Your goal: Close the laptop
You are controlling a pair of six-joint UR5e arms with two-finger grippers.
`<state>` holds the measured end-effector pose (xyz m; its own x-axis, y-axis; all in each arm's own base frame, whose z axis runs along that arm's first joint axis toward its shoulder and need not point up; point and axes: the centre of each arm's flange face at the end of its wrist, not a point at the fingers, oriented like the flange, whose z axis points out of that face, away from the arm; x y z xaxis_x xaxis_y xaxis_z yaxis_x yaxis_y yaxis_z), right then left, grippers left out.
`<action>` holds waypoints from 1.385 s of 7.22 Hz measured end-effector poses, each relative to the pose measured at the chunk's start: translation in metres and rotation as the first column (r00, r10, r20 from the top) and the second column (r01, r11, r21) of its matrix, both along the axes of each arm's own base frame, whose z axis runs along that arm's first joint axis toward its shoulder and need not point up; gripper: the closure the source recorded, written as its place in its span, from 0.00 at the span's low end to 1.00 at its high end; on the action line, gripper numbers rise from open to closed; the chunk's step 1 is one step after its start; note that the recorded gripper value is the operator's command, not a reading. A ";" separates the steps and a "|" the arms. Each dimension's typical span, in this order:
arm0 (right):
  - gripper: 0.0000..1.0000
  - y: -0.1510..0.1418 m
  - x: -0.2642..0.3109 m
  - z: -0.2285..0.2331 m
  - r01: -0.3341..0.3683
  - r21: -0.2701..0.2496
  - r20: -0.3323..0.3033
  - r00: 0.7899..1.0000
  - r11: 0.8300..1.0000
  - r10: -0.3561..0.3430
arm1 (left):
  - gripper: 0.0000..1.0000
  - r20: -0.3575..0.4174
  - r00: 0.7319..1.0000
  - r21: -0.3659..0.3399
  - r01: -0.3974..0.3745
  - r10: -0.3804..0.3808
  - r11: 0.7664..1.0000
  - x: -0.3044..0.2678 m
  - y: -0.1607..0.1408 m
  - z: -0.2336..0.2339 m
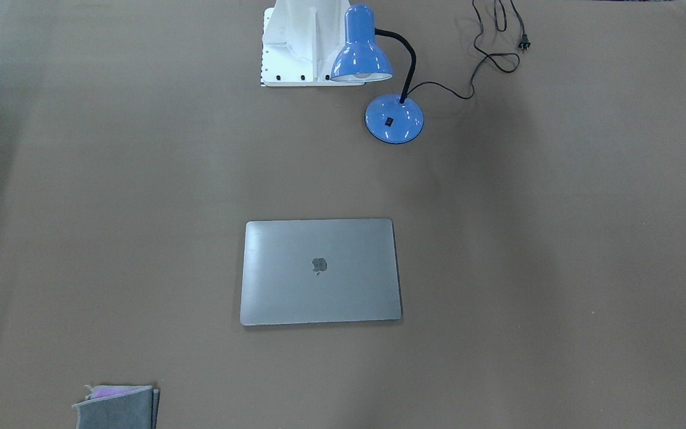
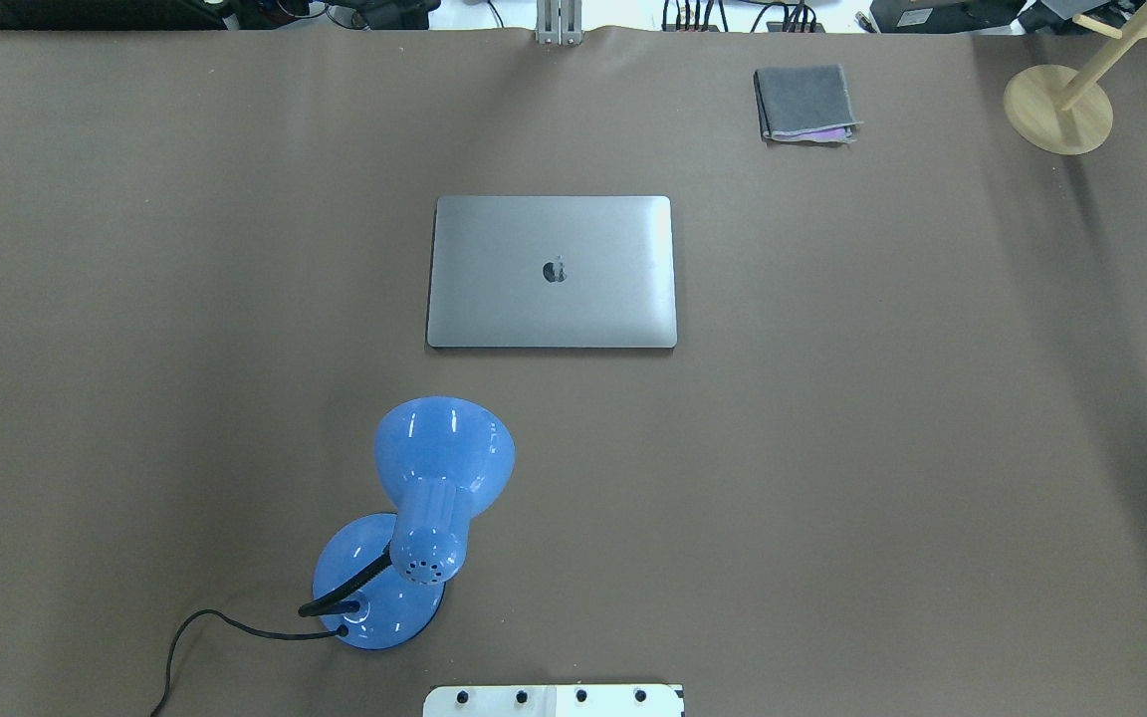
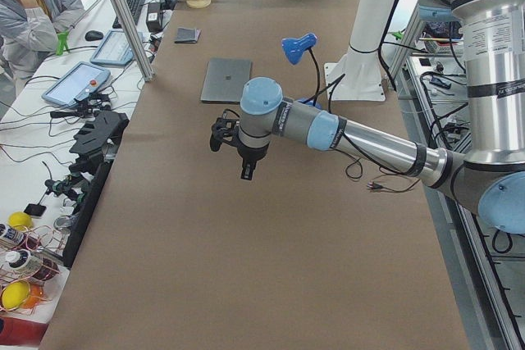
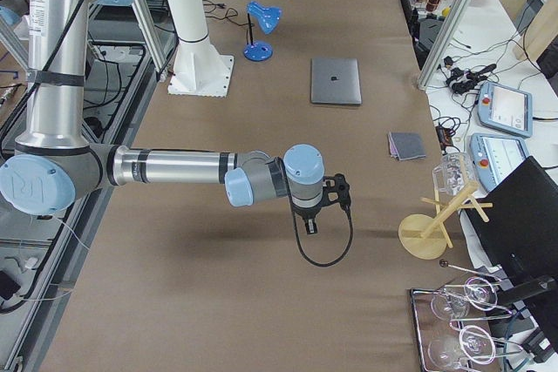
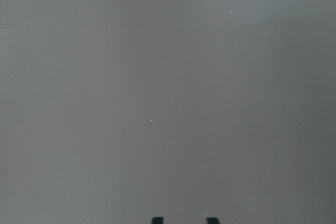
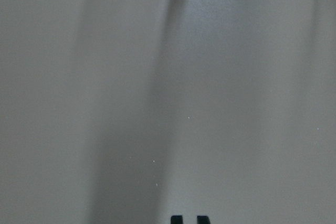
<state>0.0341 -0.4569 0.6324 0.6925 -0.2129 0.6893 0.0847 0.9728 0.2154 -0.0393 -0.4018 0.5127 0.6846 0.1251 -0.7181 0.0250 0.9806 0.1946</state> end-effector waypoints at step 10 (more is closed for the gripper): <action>0.00 -0.031 0.006 -0.008 0.069 -0.044 -0.067 0.995 0.997 -0.072 | 0.02 0.066 0.997 -0.135 0.035 -0.026 0.990 -0.036 0.032 0.048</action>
<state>0.0405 -0.4879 0.6244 0.7226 -0.2346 0.6503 0.1663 0.9720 0.1660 -0.0749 -0.3699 0.5604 0.7319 0.0079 -0.6813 0.0467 0.9970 0.0617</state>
